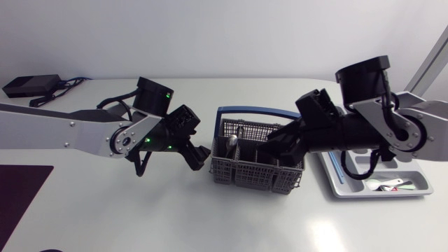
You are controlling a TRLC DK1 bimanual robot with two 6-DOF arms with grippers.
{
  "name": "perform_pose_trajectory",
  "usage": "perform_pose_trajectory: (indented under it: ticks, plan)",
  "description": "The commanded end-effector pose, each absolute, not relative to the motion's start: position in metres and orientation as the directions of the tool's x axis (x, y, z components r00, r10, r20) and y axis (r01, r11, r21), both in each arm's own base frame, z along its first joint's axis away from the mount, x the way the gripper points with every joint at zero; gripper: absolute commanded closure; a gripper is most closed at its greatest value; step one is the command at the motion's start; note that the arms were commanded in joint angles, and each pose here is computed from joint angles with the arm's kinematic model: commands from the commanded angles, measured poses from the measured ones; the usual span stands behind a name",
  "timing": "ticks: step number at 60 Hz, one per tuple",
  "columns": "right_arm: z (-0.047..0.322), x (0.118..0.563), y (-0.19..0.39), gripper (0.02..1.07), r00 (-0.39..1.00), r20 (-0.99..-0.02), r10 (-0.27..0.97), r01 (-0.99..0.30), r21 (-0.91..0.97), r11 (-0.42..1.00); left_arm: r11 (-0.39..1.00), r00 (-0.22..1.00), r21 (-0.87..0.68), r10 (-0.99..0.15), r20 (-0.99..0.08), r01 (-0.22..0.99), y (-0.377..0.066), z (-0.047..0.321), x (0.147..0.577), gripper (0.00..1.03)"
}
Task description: Sort the cutlery from the basket into the organizer compartments.
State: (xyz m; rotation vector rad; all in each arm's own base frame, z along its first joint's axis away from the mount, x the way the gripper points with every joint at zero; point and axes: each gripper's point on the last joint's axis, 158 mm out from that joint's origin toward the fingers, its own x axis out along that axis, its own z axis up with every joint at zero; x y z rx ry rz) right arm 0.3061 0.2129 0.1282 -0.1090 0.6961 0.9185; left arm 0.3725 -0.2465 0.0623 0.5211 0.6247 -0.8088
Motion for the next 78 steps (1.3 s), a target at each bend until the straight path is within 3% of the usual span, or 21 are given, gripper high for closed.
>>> perform_pose_trajectory:
  ticks: [1, 13, 36, 78]
  plan:
    - [0.114, 0.308, 0.23, 0.38, 0.362, -0.615, 0.701, -0.747, 0.258, 0.613, 0.575, 0.523, 0.183, -0.508, -0.685, 0.798, -0.245, 0.063, 0.364, 0.09]
    - [0.099, 0.31, 0.256, 0.38, 0.379, -0.647, 0.661, -0.76, 0.189, 0.621, 0.585, 0.525, 0.178, -0.501, -0.688, 0.791, -0.237, 0.058, 0.36, 0.09]
    - [0.101, 0.315, 0.259, 0.39, 0.633, -0.58, 0.513, -0.691, -0.124, 0.712, 0.574, 0.516, 0.167, -0.524, -0.678, 0.802, -0.243, 0.055, 0.361, 0.09]
    - [0.091, 0.347, 0.27, 0.39, 0.674, -0.563, 0.479, -0.599, -0.036, 0.8, 0.562, 0.49, 0.141, -0.539, -0.685, 0.815, -0.253, 0.034, 0.354, 0.09]
